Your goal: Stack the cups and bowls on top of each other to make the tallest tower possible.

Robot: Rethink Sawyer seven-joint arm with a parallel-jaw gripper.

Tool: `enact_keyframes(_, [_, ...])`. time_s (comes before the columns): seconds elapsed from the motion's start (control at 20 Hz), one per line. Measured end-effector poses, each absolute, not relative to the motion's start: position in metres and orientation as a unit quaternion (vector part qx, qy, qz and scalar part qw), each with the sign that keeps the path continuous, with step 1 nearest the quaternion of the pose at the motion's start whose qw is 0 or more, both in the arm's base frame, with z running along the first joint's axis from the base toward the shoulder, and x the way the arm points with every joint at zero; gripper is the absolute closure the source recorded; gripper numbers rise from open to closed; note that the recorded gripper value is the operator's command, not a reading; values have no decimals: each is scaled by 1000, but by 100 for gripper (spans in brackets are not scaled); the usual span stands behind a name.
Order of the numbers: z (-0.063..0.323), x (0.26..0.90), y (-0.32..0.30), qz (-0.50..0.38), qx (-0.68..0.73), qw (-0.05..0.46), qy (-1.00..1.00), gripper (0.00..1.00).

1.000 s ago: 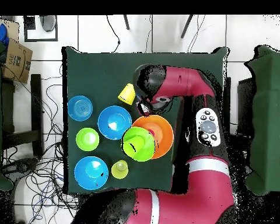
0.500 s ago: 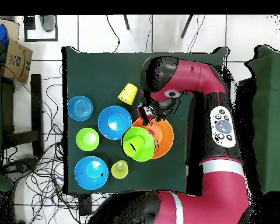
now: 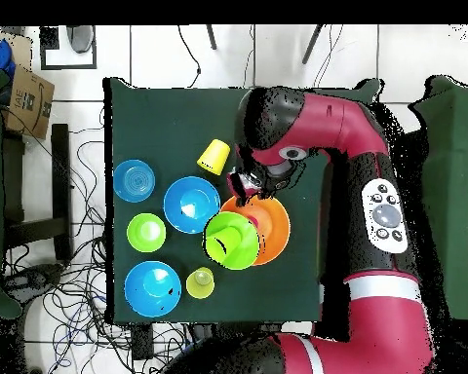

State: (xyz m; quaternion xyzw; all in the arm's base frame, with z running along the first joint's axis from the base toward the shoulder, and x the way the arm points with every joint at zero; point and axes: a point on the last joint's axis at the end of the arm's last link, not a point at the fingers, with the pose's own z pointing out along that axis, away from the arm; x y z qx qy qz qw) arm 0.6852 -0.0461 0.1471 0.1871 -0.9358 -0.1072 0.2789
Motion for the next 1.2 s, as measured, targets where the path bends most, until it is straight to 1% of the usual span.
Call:
enact_keyframes(0.3, [146,682,-34,-106,200,261,-938,0])
enact_keyframes(0.6, [134,672,-20,-103,214,245,-940,0])
enact_keyframes(1.2, [89,644,0,-29,288,220,-932,0])
